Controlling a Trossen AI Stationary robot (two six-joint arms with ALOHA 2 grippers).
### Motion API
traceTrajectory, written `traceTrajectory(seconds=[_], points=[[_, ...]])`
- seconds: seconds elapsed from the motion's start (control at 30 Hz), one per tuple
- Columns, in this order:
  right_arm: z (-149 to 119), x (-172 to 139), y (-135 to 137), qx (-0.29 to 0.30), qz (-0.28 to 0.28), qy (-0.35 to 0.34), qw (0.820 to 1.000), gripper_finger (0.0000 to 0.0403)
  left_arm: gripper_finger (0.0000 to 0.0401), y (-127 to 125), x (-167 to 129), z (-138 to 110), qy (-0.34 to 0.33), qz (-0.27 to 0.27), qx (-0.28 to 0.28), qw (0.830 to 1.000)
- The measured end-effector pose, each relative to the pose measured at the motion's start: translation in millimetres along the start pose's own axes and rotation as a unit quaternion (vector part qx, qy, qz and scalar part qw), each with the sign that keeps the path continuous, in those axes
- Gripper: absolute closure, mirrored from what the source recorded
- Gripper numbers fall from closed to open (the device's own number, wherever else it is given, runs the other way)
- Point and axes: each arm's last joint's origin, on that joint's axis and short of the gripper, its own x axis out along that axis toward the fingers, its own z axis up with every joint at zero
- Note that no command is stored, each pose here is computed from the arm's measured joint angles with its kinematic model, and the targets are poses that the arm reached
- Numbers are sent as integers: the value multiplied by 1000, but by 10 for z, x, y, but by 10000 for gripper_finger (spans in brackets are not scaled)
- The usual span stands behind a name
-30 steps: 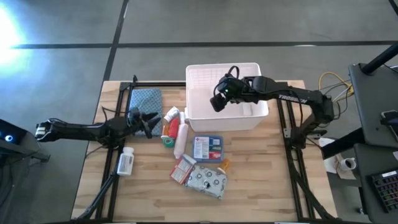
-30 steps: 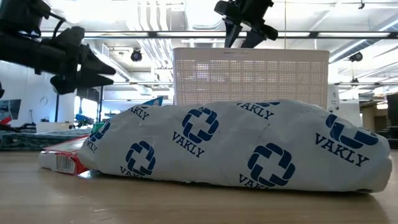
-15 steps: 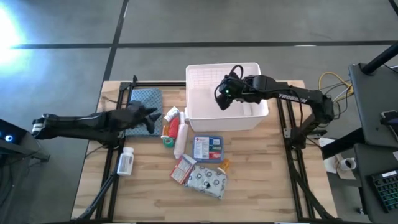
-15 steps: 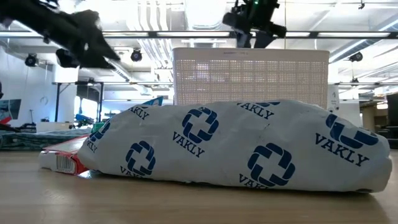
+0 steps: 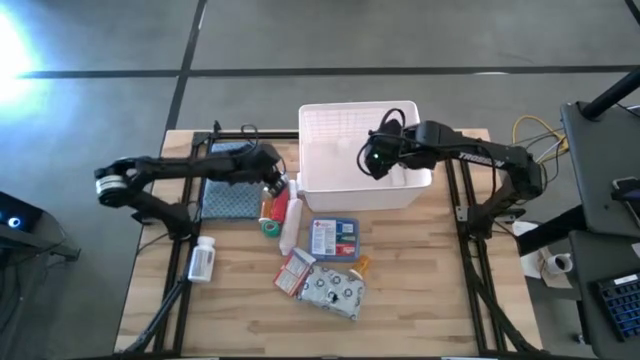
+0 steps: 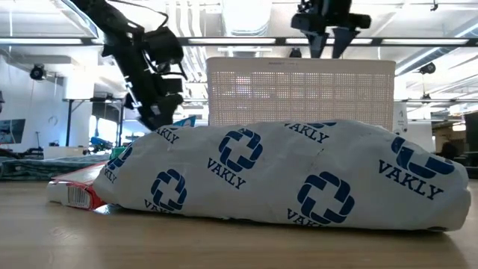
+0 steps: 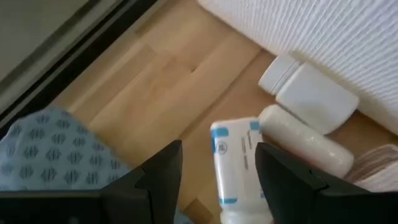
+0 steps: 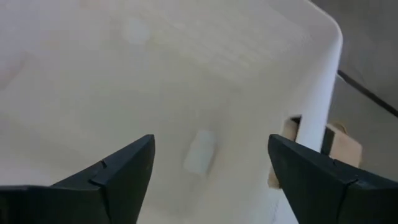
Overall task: Pick & place medical supplies in basket/bin
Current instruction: Put the white pill bottle into the white bin
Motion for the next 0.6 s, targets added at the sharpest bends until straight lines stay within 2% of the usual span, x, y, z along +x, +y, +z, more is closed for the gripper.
traceTrajectory(seconds=[0.17,0.3,0.6], points=[[-55,-15,0,9,-10,11,1000,69,182,38,113,-5,23,-35,-16,999],[-53,-9,2,10,-11,9,1000,57,159,28,243,-34,44,-33,-16,998],[-42,-7,5,11,-17,-3,1000,49,158,-36,568,-172,106,-22,-3,994]])
